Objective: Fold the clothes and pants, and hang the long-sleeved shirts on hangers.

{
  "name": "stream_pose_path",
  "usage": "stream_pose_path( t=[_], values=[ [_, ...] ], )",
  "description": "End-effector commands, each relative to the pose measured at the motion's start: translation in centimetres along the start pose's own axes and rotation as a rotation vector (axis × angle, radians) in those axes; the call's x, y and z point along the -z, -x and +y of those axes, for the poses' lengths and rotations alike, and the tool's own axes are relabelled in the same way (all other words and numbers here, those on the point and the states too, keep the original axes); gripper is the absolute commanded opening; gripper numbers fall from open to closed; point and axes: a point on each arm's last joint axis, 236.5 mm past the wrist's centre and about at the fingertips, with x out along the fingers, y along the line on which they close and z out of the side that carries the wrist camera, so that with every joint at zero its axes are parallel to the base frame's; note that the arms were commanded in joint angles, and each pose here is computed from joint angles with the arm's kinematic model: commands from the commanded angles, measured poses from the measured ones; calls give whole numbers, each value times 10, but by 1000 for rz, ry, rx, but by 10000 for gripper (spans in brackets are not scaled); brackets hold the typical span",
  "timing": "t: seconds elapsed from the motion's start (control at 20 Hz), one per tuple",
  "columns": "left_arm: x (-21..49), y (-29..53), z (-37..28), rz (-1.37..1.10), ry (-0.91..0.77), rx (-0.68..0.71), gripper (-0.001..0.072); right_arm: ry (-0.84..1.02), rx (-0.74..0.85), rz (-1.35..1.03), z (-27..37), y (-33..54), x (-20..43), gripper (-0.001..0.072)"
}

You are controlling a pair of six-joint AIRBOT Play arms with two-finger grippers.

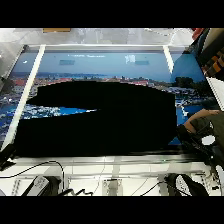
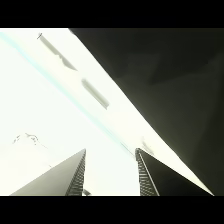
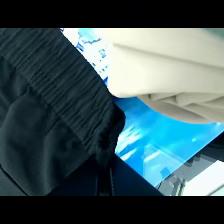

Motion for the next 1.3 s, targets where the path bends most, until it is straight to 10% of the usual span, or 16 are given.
stream_pose_path(
  t=[0.0, 1.1, 1.25],
  values=[
    [-16, -3, 20, -94, 68, 15, 377, 0, 3, 13, -1, 0, 3, 23],
    [-68, -53, 13, -201, 172, 158, 406, 0, 2, 15, 0, 0, 3, 23],
    [-69, -53, 13, -207, 105, 153, 33, 47, 16, 55, 2, 7, 7, 23]
  ],
)
